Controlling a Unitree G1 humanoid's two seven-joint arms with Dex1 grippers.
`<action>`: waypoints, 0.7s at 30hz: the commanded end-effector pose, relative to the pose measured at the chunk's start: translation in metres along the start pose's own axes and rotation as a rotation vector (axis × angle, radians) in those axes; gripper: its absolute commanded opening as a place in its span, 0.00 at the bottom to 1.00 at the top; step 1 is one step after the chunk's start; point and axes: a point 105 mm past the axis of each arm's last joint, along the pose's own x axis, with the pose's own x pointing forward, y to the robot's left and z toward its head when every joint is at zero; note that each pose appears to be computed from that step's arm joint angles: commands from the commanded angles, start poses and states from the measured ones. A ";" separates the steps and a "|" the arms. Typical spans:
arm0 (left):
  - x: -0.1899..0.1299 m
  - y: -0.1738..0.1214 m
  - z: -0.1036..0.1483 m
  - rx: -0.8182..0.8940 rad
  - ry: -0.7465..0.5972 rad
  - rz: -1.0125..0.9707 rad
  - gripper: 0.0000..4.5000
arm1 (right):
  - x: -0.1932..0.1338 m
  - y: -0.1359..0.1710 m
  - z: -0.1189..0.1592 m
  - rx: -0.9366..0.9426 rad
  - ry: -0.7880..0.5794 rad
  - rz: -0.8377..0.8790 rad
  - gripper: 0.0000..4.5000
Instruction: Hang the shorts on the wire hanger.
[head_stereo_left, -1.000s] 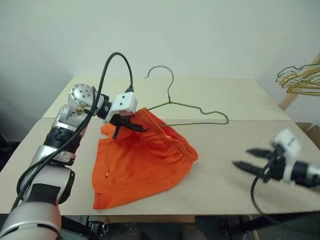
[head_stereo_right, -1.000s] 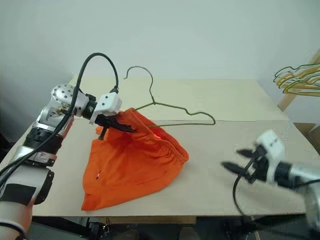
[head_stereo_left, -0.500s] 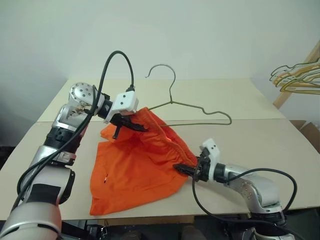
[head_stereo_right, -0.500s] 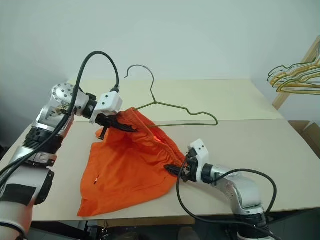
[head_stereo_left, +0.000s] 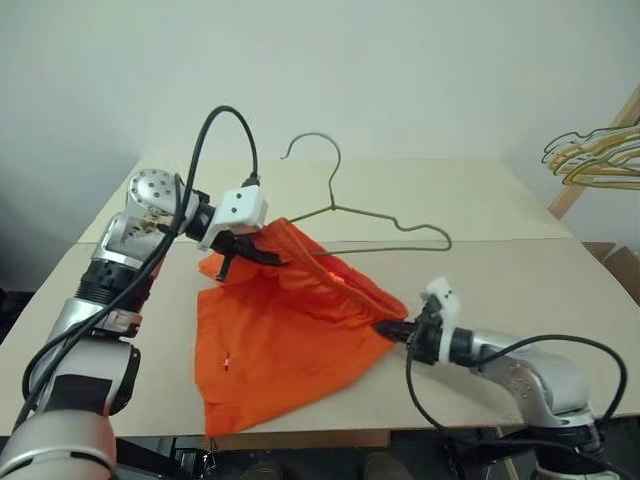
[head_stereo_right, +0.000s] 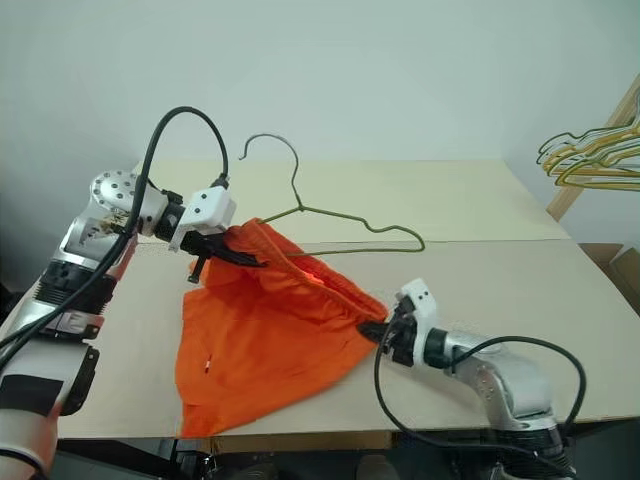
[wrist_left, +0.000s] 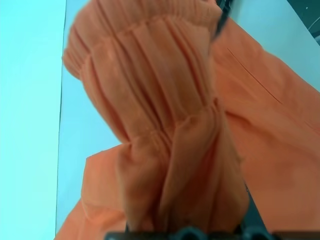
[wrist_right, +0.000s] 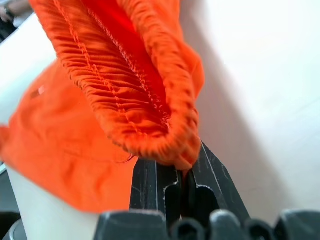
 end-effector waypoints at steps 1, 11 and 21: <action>-0.018 -0.007 0.006 0.068 -0.034 0.006 0.01 | -0.022 -0.001 0.022 -0.052 -0.017 0.034 0.00; -0.034 -0.028 -0.001 0.048 -0.105 -0.029 0.01 | -0.065 -0.023 0.028 -0.049 0.148 0.079 0.00; -0.032 -0.025 -0.010 -0.008 -0.074 0.011 0.01 | -0.073 -0.025 0.040 -0.071 0.162 0.104 0.00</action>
